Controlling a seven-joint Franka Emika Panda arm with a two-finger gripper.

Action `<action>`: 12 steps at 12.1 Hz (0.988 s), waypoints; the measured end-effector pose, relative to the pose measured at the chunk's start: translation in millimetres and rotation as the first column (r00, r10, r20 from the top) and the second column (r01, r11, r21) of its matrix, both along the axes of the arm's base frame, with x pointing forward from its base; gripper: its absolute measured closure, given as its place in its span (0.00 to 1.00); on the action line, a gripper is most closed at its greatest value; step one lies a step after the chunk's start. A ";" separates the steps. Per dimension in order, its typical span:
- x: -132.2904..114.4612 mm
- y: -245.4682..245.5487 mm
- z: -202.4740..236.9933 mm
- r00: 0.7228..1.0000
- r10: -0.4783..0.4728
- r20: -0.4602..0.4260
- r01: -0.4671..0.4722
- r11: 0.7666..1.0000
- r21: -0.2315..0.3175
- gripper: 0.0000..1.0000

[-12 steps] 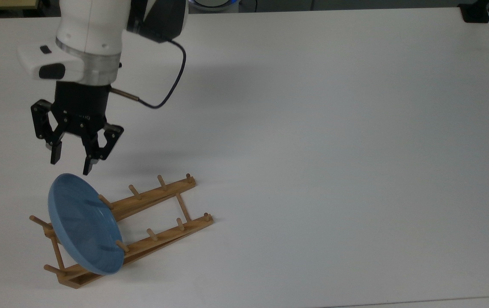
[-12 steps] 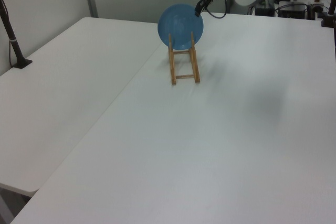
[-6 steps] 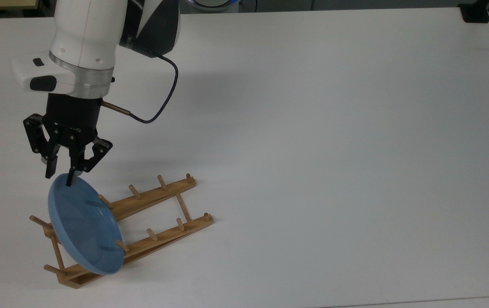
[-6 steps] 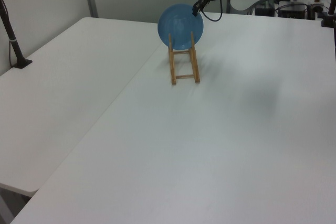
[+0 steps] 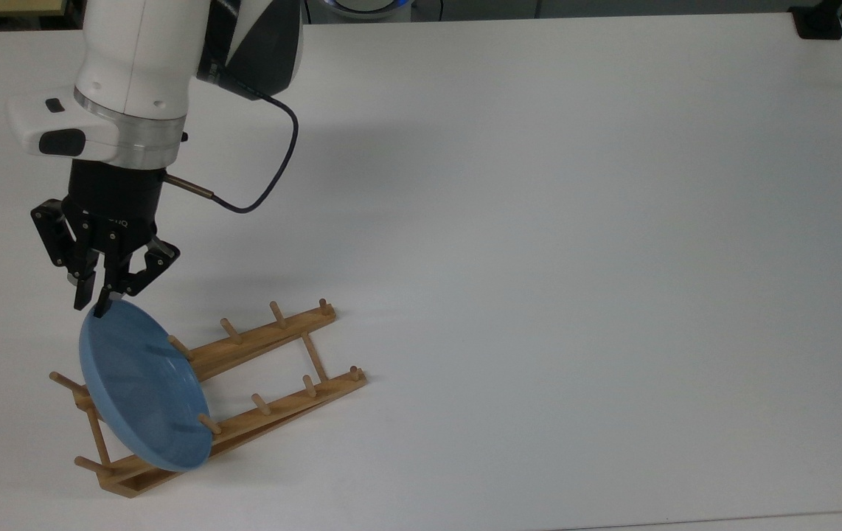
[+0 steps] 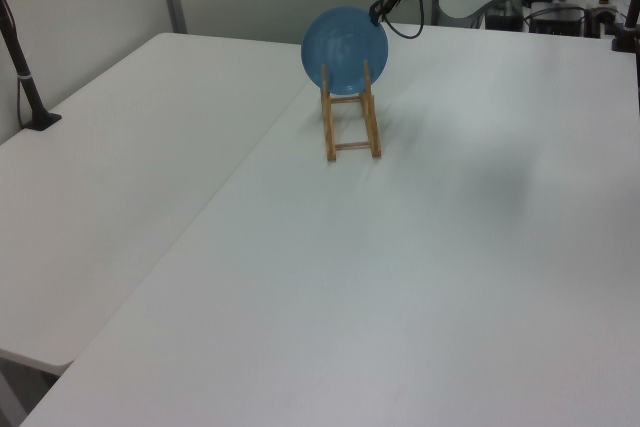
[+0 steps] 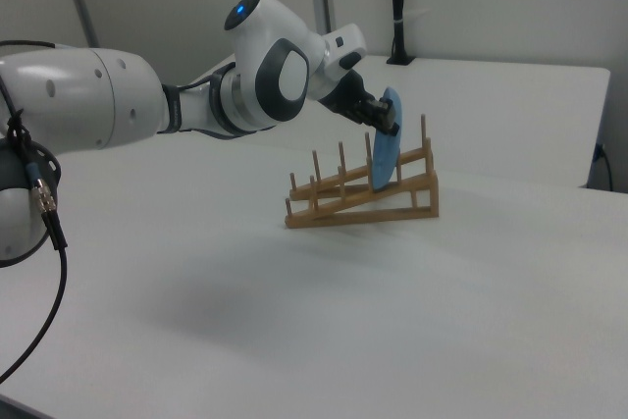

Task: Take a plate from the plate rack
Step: 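Close the gripper on the blue plate's rim, then lift the blue plate up out of the rack and carry it away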

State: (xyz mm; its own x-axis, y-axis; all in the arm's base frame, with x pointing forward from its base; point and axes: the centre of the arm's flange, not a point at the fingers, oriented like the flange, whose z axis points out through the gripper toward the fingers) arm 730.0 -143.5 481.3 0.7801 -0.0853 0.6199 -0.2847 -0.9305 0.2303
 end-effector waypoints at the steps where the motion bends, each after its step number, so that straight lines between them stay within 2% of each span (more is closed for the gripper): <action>1: -0.2 -1.2 0.5 1.000 0.002 -0.001 -0.002 1.000 -0.009 0.82; 4: 0.0 -5.0 6.6 1.000 0.005 0.008 -0.005 0.999 -0.033 0.94; 12: -7.0 -4.6 58.6 0.996 0.007 0.084 -0.002 0.999 -0.051 0.95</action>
State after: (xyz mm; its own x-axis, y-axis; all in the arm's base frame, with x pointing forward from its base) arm 723.0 -148.1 539.9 0.7250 -0.0487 0.6870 -0.3009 -0.9197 0.2523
